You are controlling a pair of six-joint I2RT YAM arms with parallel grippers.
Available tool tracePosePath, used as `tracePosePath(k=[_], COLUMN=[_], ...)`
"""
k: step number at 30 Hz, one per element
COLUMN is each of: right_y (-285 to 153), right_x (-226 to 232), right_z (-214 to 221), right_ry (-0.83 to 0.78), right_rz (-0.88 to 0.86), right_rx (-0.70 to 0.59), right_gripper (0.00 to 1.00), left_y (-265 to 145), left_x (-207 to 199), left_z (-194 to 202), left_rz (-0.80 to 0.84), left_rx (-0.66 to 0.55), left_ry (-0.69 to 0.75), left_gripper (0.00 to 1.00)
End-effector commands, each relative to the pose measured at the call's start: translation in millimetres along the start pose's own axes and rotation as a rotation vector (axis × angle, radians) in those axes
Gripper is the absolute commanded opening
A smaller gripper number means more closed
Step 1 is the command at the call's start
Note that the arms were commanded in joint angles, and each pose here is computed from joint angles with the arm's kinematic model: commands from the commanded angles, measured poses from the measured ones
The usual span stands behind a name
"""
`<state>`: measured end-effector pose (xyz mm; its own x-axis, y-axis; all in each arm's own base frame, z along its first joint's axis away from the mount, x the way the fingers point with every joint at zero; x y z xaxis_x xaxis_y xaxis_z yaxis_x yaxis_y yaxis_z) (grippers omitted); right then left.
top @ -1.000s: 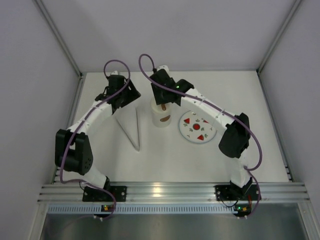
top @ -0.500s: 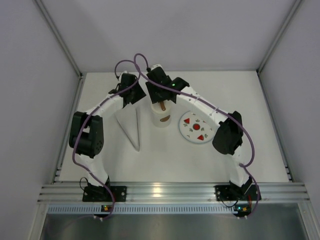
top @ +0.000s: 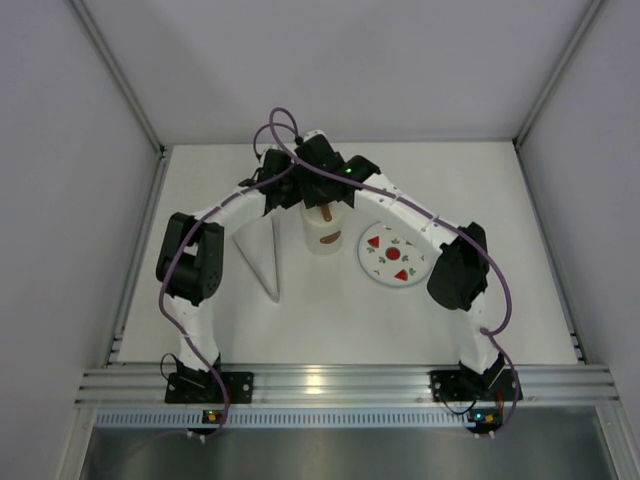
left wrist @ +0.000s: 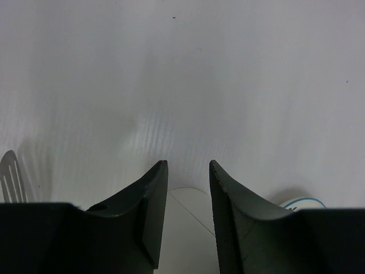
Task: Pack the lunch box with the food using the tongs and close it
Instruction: Close the box lid on the packing box.
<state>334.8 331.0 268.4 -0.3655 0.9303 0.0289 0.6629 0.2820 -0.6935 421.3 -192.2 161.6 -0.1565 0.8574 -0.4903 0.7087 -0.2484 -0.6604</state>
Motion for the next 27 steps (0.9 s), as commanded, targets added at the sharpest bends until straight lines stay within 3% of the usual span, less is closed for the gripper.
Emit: tracePosePath(k=[1, 15, 27], right_y=[1, 29, 8], right_x=[-7, -5, -19], right_z=[9, 32, 71], right_ry=[-0.002, -0.039, -0.003], right_rz=[0.008, 0.022, -0.007], right_rx=[0.042, 0.134, 0.168], right_gripper=[0.47, 0.46, 0.44], left_y=[0, 7, -16], left_x=[-26, -32, -33], left_z=[-6, 35, 60], left_rz=[0.095, 0.130, 0.142], left_rx=[-0.042, 0.064, 0.077], left_ry=[0.028, 0.079, 0.098], left_gripper=[0.39, 0.36, 0.34])
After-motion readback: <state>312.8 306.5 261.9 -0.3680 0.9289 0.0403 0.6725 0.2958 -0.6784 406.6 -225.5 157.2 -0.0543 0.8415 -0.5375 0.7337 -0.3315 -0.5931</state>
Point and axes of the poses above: each gripper's point midway between its finger pads, its own y axis out along the fingers, its own x axis along the line the jaws close on, z = x × y, the point moved 10 cm from there along -y, back along the fingers, and after that the axes turned 3 degrees about y, right-handed, at the moved point
